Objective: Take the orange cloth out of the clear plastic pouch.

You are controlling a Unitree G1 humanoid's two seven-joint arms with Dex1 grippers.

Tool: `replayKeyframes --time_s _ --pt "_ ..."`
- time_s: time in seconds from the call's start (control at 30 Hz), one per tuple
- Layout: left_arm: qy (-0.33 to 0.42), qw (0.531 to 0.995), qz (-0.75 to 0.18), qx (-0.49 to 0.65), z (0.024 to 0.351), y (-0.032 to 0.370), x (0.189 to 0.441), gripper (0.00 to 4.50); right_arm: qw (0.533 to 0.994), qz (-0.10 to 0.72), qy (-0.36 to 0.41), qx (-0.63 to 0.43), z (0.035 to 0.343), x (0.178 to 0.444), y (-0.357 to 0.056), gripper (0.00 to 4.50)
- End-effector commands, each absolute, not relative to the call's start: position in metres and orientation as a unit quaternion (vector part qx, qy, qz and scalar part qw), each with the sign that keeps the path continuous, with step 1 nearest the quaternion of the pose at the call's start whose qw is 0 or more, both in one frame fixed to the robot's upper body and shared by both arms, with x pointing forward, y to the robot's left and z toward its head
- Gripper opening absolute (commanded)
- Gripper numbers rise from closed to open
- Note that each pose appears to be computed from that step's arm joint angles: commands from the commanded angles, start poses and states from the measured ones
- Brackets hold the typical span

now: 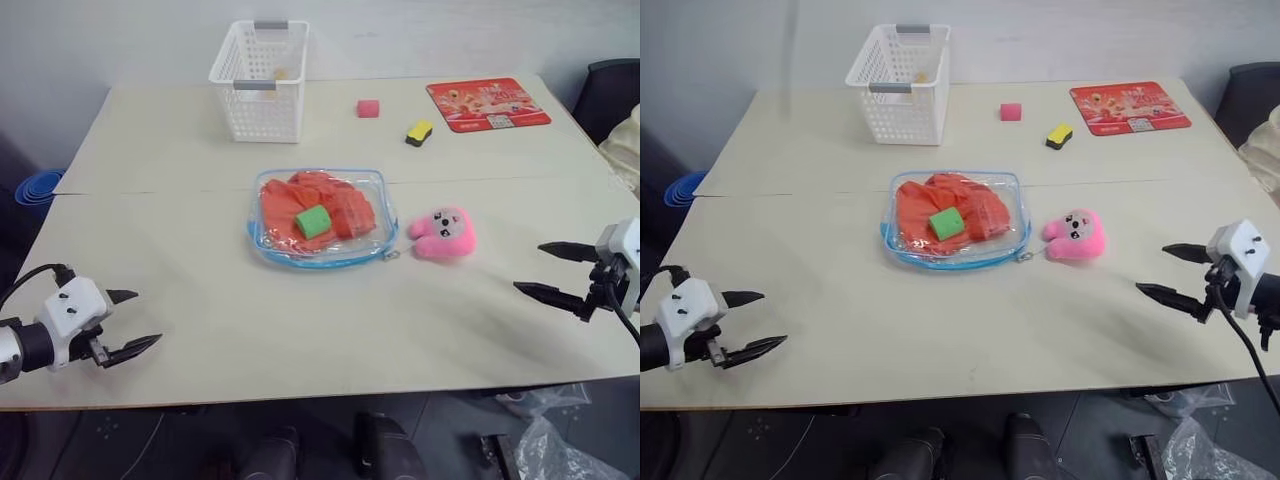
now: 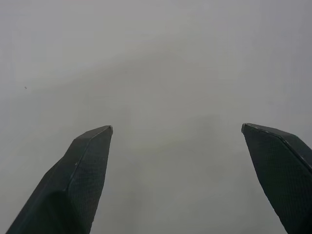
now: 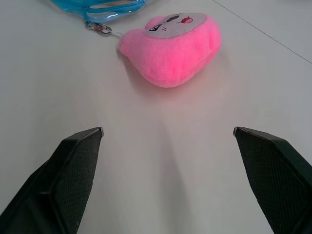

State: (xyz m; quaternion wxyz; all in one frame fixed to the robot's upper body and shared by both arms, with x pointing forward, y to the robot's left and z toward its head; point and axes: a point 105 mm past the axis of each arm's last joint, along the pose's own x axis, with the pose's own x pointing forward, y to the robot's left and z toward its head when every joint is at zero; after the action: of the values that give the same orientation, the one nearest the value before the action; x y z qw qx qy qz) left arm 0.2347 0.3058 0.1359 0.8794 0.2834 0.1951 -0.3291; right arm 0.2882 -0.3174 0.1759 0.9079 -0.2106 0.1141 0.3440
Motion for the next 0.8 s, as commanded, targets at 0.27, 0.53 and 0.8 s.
replayKeyframes --time_s 0.27,0.53,0.8 --pt "0.141 0.896 -0.262 0.328 0.159 0.317 0.253 4.47 0.905 0.335 0.093 -0.246 0.182 0.297 -0.311 4.5" --pt "0.145 0.896 -0.283 0.31 0.154 0.306 0.252 4.47 0.909 0.333 0.085 -0.238 0.185 0.299 -0.307 4.5" --pt "0.135 0.904 -0.297 0.276 0.156 0.294 0.258 4.47 0.913 0.34 0.075 -0.211 0.187 0.298 -0.292 4.5"
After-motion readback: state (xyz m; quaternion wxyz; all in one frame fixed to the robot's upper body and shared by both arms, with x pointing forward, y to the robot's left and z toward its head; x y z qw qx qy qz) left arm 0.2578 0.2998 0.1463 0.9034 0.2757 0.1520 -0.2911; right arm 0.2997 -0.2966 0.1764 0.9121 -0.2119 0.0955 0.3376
